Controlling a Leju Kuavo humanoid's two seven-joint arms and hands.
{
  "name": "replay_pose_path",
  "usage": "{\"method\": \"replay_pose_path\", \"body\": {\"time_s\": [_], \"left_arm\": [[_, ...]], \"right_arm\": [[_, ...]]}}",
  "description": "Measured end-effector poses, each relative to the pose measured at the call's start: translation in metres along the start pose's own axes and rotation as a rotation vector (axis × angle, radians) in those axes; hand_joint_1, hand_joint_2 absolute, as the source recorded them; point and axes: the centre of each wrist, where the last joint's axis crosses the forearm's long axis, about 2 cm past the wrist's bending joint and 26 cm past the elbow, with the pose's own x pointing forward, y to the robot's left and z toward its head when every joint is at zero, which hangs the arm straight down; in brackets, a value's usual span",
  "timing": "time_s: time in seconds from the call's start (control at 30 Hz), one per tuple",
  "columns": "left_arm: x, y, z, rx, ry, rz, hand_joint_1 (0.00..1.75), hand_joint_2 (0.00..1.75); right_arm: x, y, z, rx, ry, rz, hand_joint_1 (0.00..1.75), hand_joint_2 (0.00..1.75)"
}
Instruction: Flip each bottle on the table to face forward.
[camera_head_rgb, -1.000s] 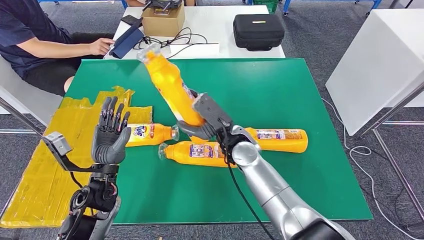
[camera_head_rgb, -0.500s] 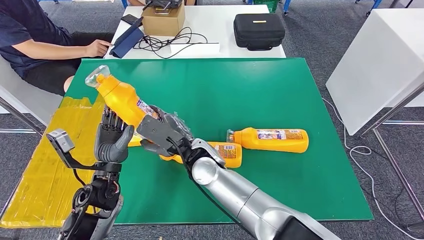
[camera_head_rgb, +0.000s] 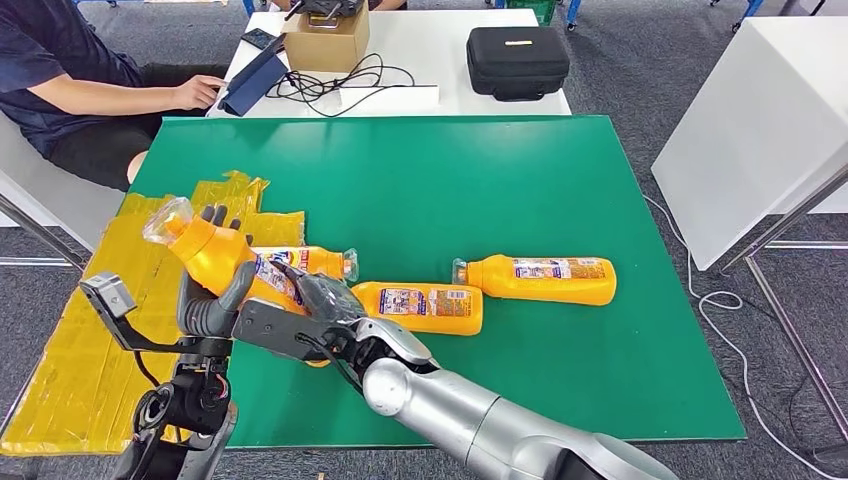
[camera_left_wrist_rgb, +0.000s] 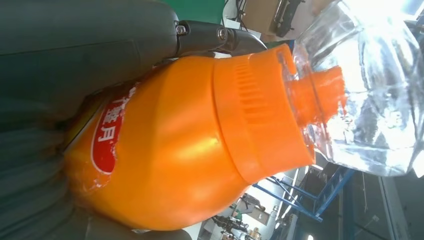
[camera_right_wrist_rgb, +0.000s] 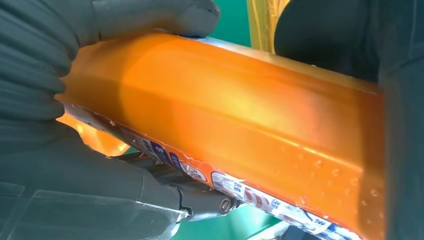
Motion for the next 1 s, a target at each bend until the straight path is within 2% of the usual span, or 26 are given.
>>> {"method": "replay_pose_path", "body": {"time_s": [0.27,0.3,0.4,0.43,0.93,1.0], "left_arm": [[0.000,0.004,0.005,0.013,0.028,-0.011,0.00,1.75],[0.000,0.004,0.006,0.012,0.034,-0.008,0.23,1.75],[-0.001,0.005,0.006,-0.002,0.046,0.007,1.54,1.75],[-0.001,0.005,0.005,-0.009,0.048,0.012,1.75,1.75],[-0.006,0.001,-0.008,-0.041,0.047,0.034,1.75,1.75],[-0.006,0.001,-0.008,-0.039,0.045,0.033,1.75,1.75]], "right_arm": [[0.000,0.010,0.003,-0.008,0.009,0.191,1.75,1.75],[0.001,0.011,0.004,-0.010,0.009,0.207,1.75,1.75],[0.002,0.011,0.004,-0.020,0.008,0.234,1.75,1.75],[0.001,0.011,0.004,-0.024,0.010,0.236,1.75,1.75],[-0.010,0.003,0.005,-0.081,0.024,0.193,1.75,1.75],[-0.010,0.003,0.005,-0.086,0.024,0.187,0.94,1.75]]}}
